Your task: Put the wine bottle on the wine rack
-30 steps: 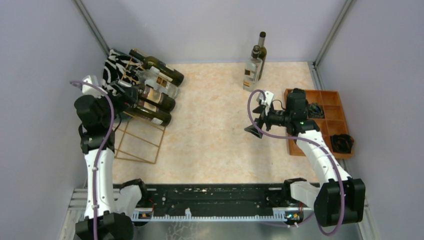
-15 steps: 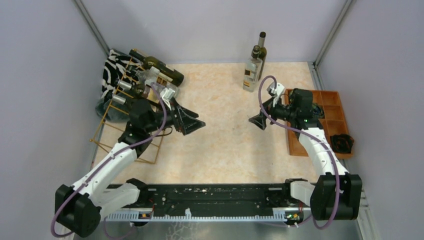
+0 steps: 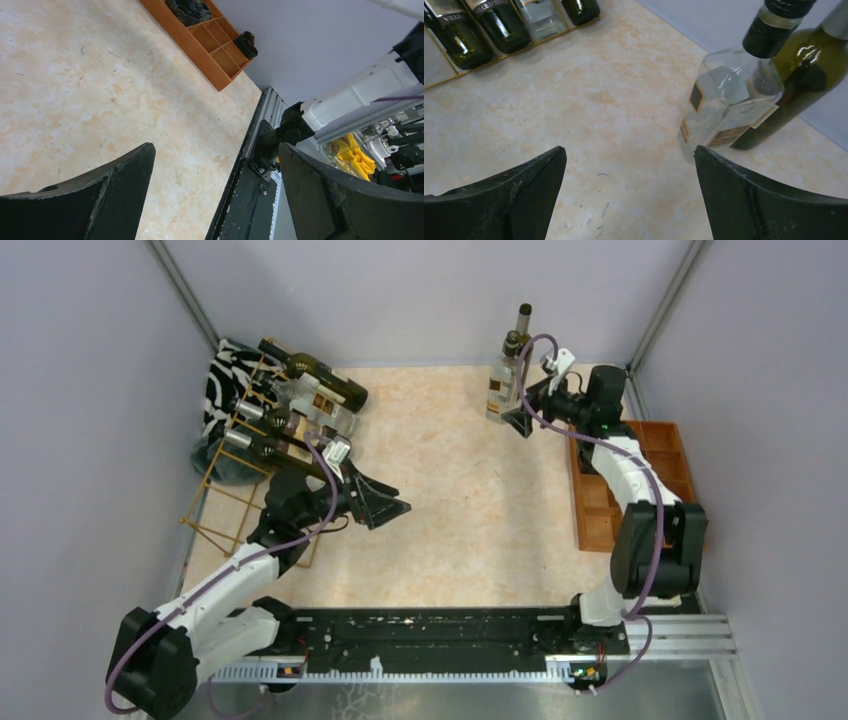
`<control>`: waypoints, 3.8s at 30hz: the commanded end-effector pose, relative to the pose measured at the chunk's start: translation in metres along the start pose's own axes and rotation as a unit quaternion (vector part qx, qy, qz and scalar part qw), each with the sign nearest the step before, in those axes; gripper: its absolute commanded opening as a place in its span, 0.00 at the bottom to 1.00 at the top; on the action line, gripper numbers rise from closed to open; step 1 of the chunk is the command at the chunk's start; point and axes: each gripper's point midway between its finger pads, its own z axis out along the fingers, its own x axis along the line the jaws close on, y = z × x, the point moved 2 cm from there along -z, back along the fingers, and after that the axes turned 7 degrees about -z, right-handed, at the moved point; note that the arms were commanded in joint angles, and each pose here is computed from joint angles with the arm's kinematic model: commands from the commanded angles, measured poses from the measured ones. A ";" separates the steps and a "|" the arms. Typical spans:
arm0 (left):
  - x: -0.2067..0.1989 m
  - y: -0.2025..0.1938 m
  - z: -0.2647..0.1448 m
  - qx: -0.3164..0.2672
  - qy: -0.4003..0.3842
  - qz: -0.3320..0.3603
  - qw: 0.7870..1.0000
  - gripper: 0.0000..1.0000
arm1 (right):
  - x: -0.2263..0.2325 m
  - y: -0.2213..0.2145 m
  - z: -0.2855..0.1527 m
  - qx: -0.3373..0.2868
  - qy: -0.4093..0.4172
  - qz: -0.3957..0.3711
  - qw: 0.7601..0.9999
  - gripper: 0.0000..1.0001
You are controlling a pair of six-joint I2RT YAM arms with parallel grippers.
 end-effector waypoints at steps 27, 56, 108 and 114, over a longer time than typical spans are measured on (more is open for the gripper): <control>0.002 0.004 -0.007 -0.016 0.016 0.078 0.997 0.99 | -0.123 -0.020 0.083 -0.054 0.010 -0.009 0.998 0.94; 0.000 0.004 -0.010 -0.022 0.018 0.069 0.997 0.99 | -0.080 -0.041 0.131 -0.035 0.045 -0.030 0.998 0.91; -0.038 0.041 0.026 -0.072 0.011 0.079 0.994 0.99 | 0.127 -0.020 0.035 -0.071 0.116 -0.082 0.987 0.19; -0.041 0.048 0.046 -0.095 0.044 0.130 0.986 0.99 | 0.143 -0.030 0.019 -0.043 0.120 -0.068 0.990 0.84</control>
